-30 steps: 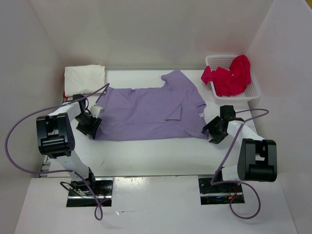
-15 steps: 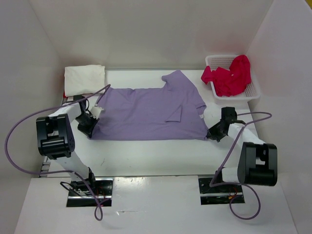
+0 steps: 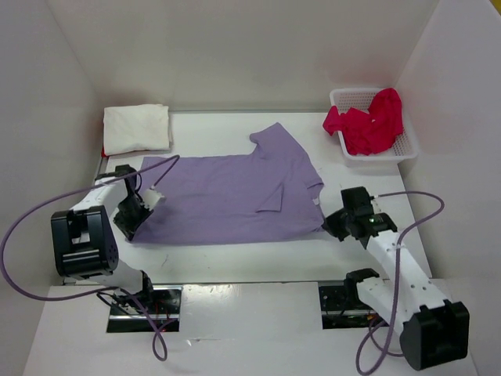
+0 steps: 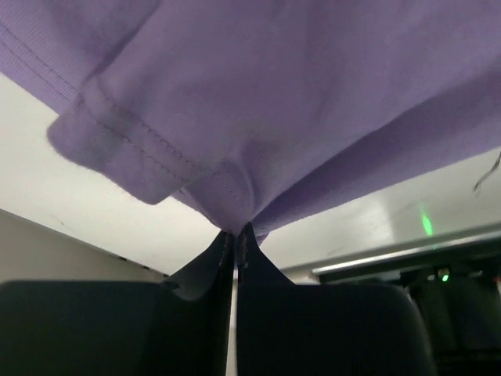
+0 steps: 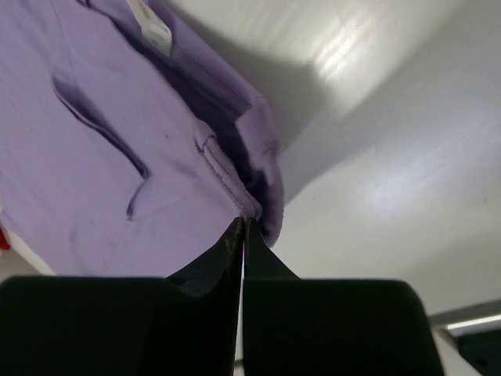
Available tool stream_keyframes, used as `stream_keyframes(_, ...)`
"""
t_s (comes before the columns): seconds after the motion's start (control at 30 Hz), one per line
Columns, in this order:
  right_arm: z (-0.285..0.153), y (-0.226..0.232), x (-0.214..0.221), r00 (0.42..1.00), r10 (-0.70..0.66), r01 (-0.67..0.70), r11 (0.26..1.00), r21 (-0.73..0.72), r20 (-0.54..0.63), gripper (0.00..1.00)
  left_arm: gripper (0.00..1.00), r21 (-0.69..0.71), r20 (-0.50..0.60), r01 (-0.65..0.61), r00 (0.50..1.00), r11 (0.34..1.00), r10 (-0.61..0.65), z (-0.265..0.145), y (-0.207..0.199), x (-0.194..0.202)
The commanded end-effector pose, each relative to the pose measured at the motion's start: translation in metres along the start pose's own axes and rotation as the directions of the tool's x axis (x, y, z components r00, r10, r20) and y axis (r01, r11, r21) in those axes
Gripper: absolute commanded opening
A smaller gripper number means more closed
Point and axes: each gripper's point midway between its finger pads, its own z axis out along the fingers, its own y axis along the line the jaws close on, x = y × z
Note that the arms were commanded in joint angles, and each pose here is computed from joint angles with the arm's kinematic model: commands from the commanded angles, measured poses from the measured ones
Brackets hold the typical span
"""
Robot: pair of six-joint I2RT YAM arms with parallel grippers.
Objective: Fold and stack the t-shirts
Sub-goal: Fold the flattened tshirt in 1/3 of the way
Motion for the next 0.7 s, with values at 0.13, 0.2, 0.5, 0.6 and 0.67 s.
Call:
stream_keyframes(0.13, -0.034, -0.028, 0.042, 0.975, 0.200, -0.203, 0.979, -0.029, -0.099, 0.00, 0.00, -0.024, -0.107, -0.075, 0.992, 0.997, 0.072, -0.028, -0.013, 0.046)
stream_keyframes(0.2, -0.040, -0.038, 0.051, 0.961, 0.238, -0.243, 0.970, -0.015, -0.137, 0.00, 0.00, -0.033, -0.131, -0.091, 0.988, 0.995, 0.086, -0.027, -0.013, 0.053)
stream_keyframes(0.5, -0.050, -0.041, 0.072, 0.954, 0.234, -0.234, 0.972, 0.023, -0.187, 0.00, 0.04, -0.065, -0.189, -0.111, 0.977, 0.992, 0.097, -0.025, -0.009, 0.068)
stream_keyframes(0.6, -0.050, -0.041, 0.072, 0.954, 0.234, -0.234, 0.972, 0.023, -0.187, 0.00, 0.47, -0.071, -0.206, -0.117, 0.973, 0.991, 0.100, -0.023, -0.007, 0.072)
stream_keyframes(0.67, -0.050, -0.041, 0.072, 0.954, 0.234, -0.234, 0.972, 0.023, -0.187, 0.10, 0.64, -0.078, -0.214, -0.118, 0.972, 0.990, 0.099, -0.022, -0.006, 0.074)
